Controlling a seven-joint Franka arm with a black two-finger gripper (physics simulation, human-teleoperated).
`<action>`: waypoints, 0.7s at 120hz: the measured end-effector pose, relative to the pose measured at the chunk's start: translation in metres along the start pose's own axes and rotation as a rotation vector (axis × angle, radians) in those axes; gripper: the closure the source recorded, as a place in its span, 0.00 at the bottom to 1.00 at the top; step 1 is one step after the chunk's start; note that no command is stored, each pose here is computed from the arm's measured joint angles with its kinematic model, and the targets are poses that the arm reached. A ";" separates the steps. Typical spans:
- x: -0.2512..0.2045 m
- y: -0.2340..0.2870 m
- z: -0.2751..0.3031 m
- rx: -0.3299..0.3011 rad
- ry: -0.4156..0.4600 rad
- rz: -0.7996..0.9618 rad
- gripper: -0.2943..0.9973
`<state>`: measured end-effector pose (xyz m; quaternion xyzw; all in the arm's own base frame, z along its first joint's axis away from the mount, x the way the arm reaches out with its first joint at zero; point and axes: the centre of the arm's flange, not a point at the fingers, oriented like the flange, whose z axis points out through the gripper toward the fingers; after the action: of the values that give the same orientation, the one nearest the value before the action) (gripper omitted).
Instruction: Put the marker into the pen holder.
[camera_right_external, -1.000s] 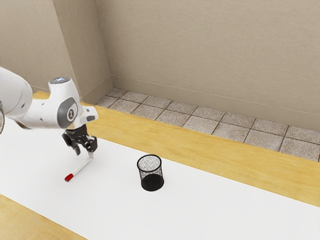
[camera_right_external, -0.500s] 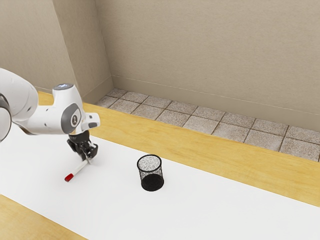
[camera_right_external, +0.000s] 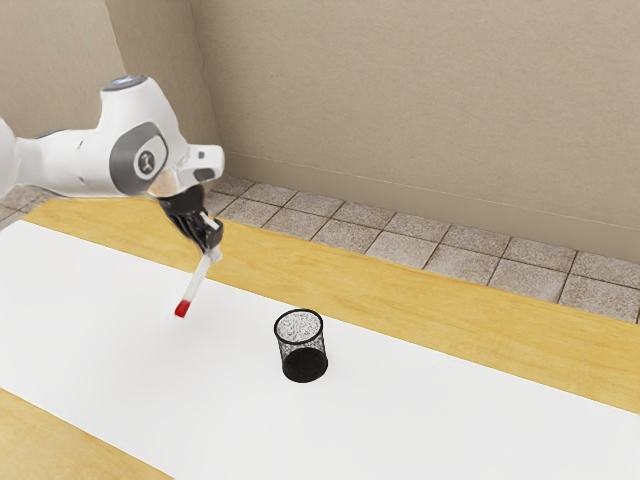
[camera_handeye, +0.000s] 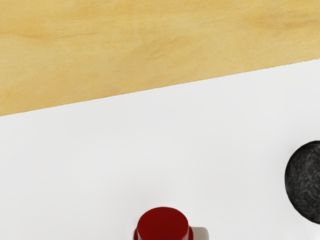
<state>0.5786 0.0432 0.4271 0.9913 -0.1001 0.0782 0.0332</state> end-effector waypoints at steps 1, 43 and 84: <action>0.002 0.005 -0.003 -0.002 0.003 0.009 0.83; 0.054 0.150 -0.038 -0.103 0.027 0.211 0.82; 0.083 0.154 0.023 -0.112 -0.044 0.185 0.80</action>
<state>0.6312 -0.1255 0.4252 0.9760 -0.1960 0.0535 0.0788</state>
